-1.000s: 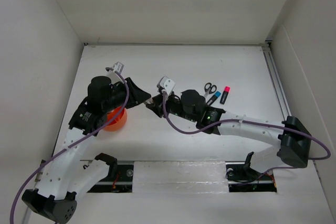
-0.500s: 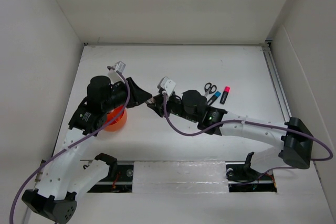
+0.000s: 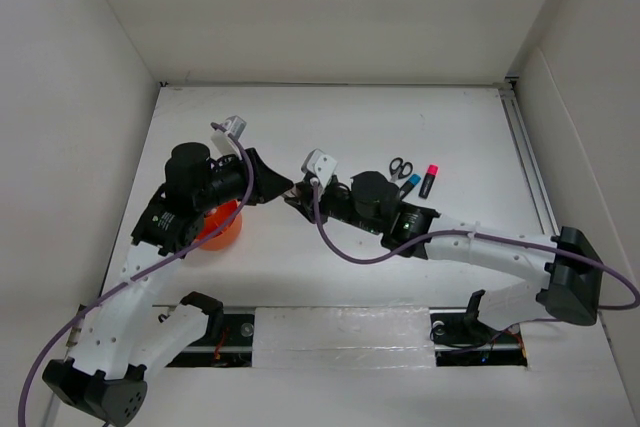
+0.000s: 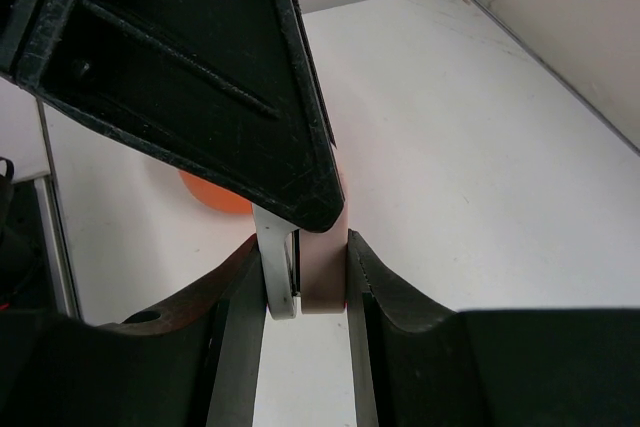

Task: Sort the stationery into containers
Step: Pick up the stapler from the center of the board.

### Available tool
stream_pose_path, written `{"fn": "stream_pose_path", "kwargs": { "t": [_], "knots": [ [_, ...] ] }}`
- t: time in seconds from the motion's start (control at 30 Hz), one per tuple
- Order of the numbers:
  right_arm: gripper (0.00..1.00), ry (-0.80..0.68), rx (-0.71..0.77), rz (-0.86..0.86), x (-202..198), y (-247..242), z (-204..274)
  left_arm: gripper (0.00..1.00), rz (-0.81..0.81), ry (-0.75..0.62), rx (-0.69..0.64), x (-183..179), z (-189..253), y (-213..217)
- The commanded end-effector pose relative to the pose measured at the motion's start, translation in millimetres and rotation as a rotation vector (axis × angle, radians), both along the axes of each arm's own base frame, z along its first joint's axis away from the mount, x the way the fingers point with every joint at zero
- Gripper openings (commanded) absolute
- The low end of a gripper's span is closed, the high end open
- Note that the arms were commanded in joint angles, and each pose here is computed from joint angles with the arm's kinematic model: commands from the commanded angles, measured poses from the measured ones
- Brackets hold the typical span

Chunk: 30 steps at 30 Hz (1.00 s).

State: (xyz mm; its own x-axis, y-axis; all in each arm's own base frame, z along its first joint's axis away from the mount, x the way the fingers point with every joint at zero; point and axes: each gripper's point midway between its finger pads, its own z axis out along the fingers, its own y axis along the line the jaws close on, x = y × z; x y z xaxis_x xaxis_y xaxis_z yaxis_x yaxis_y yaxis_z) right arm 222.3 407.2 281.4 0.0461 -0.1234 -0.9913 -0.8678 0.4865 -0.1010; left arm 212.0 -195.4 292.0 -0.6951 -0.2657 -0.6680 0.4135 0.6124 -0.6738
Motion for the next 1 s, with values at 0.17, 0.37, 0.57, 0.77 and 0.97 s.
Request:
{"fn": "stream_pose_path", "kwargs": {
  "t": [0.17,0.37,0.57,0.77,0.97],
  "knots": [
    [0.0,-0.098,0.043,-0.048,16.1,-10.0,37.9,0.0,-0.358,-0.047,-0.114,-57.8,28.6,-26.8],
    [0.0,-0.124,0.03,-0.038,18.4,-22.7,41.4,0.0,-0.417,-0.099,-0.076,-64.3,29.8,-25.5],
    [0.0,-0.135,0.007,-0.057,21.7,-25.6,40.9,0.14,-0.441,-0.073,-0.062,-65.0,13.3,-26.4],
    [0.0,-0.147,-0.01,-0.055,23.3,-24.3,41.7,0.34,-0.415,-0.011,-0.062,-58.5,-1.4,-28.0],
    [0.0,-0.147,-0.01,-0.055,24.5,-22.3,42.3,0.39,-0.359,0.073,-0.087,-56.0,-4.0,-28.1]
  ]
}}
